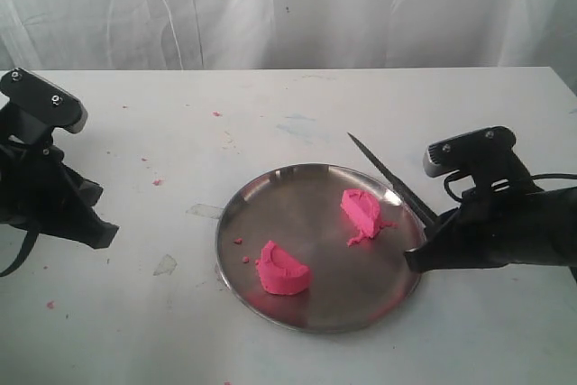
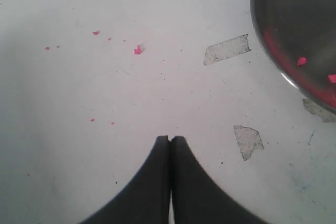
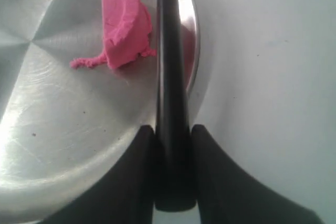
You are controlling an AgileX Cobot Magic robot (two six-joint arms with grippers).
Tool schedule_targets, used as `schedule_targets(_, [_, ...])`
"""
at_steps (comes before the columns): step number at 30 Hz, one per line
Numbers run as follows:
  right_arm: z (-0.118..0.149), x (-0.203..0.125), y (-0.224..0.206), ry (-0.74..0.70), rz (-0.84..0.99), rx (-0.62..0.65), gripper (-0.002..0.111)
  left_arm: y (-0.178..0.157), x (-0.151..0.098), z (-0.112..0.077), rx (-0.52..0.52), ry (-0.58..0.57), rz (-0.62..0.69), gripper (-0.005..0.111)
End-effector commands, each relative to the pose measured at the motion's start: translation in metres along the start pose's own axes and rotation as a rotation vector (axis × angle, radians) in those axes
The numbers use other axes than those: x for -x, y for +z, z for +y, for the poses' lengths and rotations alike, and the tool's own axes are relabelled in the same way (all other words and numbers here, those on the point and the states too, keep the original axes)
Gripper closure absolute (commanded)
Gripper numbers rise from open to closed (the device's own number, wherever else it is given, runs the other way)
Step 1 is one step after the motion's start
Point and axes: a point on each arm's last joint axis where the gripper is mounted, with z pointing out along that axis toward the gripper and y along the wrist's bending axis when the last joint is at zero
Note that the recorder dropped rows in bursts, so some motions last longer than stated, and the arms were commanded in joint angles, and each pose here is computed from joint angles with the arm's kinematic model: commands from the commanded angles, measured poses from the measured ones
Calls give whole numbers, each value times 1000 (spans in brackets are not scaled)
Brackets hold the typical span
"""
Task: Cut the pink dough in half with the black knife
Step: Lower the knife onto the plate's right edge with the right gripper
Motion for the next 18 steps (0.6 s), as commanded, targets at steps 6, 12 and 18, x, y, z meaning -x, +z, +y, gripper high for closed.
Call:
schedule_targets(6, [7, -5, 11, 3, 58, 81, 101, -2, -2, -2, -6, -32, 2, 107])
schedule_targets(12, [-3, -4, 14, 121, 43, -23, 98, -2, -2, -2, -6, -32, 2, 107])
schedule_targets(18, [2, -7, 18, 119, 75, 25, 98, -2, -1, -1, -5, -32, -5, 107])
